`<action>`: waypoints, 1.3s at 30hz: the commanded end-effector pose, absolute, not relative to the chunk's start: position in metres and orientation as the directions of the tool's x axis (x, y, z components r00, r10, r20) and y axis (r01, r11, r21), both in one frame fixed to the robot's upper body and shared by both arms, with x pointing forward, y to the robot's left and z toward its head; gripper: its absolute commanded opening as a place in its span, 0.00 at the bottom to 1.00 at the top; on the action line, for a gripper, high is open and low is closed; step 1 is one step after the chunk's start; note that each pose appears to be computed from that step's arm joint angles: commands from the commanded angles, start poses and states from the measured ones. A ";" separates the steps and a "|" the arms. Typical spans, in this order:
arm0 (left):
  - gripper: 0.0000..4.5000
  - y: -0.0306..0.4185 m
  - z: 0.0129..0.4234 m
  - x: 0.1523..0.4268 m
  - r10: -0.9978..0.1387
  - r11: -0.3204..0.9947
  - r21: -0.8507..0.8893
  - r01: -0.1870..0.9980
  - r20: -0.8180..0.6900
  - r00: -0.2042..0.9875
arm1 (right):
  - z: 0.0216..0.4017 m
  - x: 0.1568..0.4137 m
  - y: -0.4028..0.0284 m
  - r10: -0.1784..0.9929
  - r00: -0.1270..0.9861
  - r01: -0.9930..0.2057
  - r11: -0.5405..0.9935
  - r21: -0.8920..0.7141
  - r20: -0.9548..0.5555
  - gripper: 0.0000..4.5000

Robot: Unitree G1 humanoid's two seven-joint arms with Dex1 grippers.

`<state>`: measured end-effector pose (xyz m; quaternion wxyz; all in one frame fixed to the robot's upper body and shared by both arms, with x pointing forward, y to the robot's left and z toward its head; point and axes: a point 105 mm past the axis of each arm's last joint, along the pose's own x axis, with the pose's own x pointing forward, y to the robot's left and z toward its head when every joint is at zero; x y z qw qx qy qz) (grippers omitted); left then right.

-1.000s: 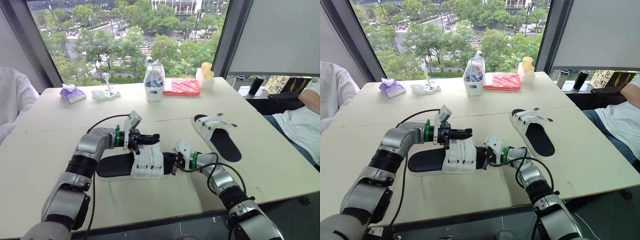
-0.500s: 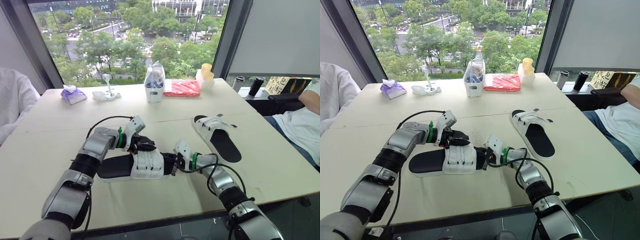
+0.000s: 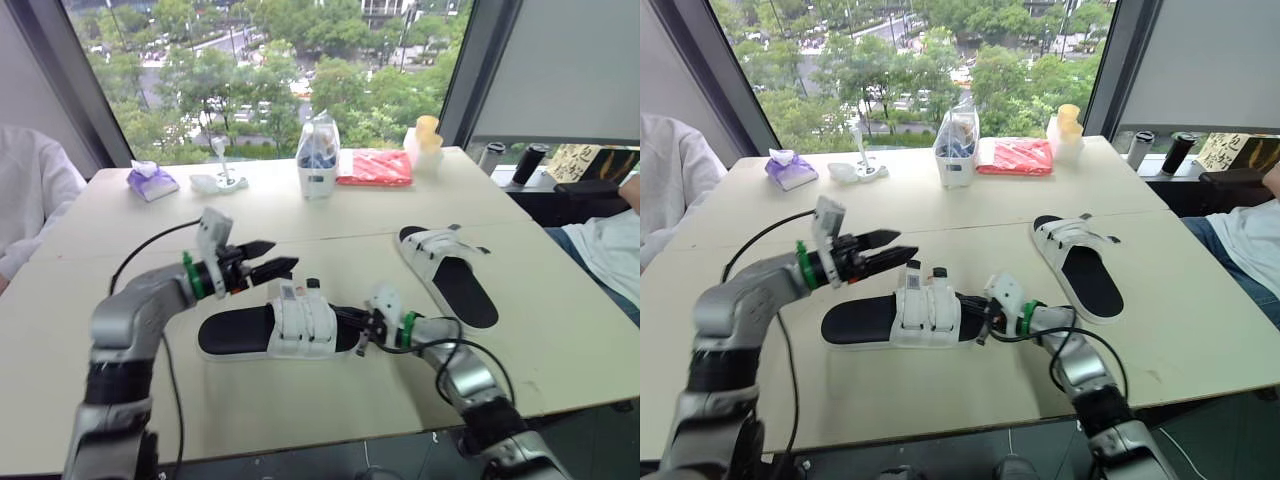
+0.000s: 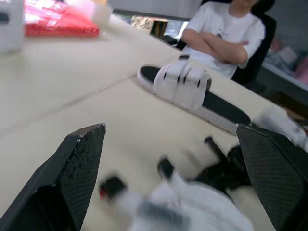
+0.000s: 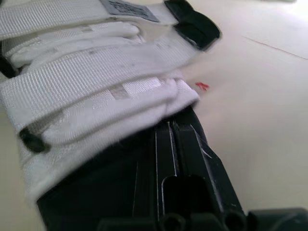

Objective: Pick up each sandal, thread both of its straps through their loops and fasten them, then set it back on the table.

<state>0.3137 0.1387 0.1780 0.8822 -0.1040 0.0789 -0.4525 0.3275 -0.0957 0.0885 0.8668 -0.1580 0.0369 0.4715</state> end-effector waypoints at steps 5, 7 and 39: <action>1.00 0.148 0.171 0.261 -0.829 0.549 -0.330 0.768 -0.097 0.551 | 0.145 0.314 -0.123 0.757 0.634 -0.764 0.581 -0.280 -0.160 0.00; 1.00 0.149 0.163 0.255 -0.835 0.541 -0.358 0.761 -0.123 0.536 | 0.156 0.310 -0.131 0.742 0.651 -0.751 0.601 -0.274 -0.159 0.00; 0.05 0.074 0.189 0.393 -0.675 0.548 -0.507 0.666 0.203 0.710 | 0.141 0.246 -0.133 0.754 0.573 -0.788 0.614 0.037 -0.320 0.00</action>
